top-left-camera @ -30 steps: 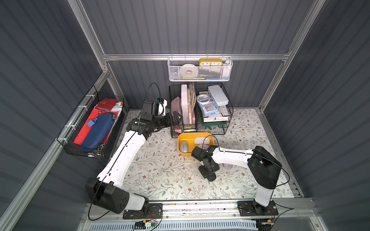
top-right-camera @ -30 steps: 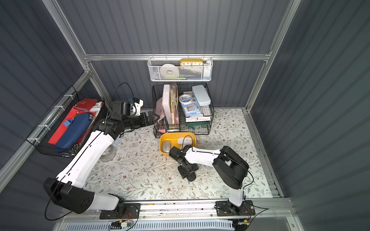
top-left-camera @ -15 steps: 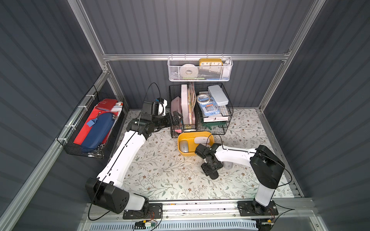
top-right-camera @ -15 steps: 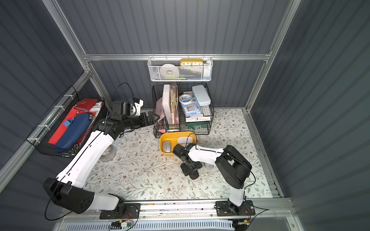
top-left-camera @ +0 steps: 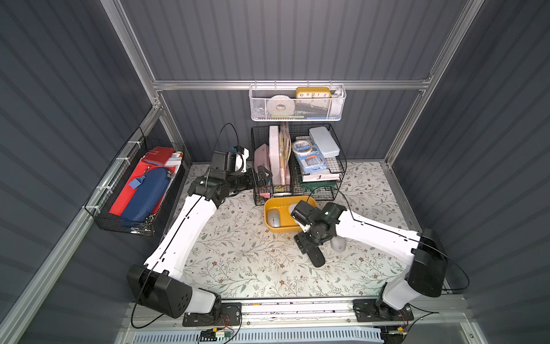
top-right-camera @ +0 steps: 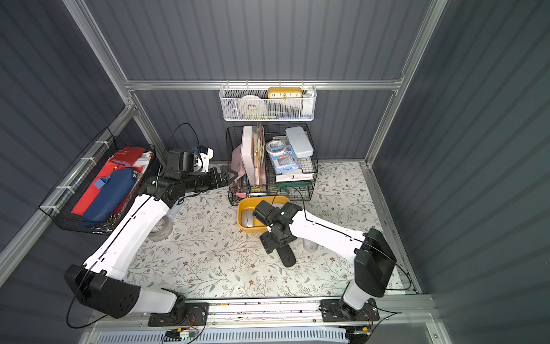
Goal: Take out the mouse from the storage box
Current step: Place the mouse at the center of the board, then adjust the mouse in the storage box.
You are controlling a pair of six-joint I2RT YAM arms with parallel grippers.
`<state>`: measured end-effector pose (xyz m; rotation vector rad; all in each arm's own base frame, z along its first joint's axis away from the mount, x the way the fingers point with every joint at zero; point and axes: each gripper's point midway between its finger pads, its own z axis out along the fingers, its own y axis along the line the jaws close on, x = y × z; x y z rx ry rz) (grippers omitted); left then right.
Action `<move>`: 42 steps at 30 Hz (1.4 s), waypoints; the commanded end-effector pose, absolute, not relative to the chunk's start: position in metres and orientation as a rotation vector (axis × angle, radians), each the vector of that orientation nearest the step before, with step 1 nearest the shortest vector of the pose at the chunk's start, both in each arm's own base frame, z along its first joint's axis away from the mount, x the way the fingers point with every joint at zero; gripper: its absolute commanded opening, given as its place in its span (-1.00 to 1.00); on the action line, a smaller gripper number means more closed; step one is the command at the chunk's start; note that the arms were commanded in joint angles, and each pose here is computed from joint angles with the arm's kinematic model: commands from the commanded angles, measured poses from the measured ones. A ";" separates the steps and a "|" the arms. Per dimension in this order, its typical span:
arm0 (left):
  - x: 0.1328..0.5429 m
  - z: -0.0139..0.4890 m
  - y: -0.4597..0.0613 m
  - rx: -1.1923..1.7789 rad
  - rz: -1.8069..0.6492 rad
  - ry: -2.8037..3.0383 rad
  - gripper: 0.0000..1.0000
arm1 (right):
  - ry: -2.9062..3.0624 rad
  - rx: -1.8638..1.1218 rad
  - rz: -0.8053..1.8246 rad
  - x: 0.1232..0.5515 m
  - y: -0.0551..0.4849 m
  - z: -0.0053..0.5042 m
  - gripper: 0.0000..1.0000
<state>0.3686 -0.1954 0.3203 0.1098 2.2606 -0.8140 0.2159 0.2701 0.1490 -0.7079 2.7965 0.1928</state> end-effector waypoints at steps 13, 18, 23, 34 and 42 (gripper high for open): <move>0.375 0.345 -0.192 0.126 -0.785 2.208 0.99 | 2.752 -0.586 0.161 0.364 0.357 0.116 0.57; 0.370 0.347 -0.189 0.126 -0.770 2.210 0.98 | 2.796 -0.540 0.255 0.378 0.368 0.089 0.56; 0.370 0.342 -0.187 0.123 -0.759 2.218 0.98 | 2.841 -0.551 0.320 0.372 0.378 0.069 0.58; 0.370 0.340 -0.188 0.125 -0.762 2.221 0.98 | 2.856 -0.560 0.368 0.366 0.396 0.054 0.61; 0.367 0.340 -0.186 0.126 -0.759 2.218 0.98 | 2.872 -0.582 0.367 0.362 0.401 0.043 0.62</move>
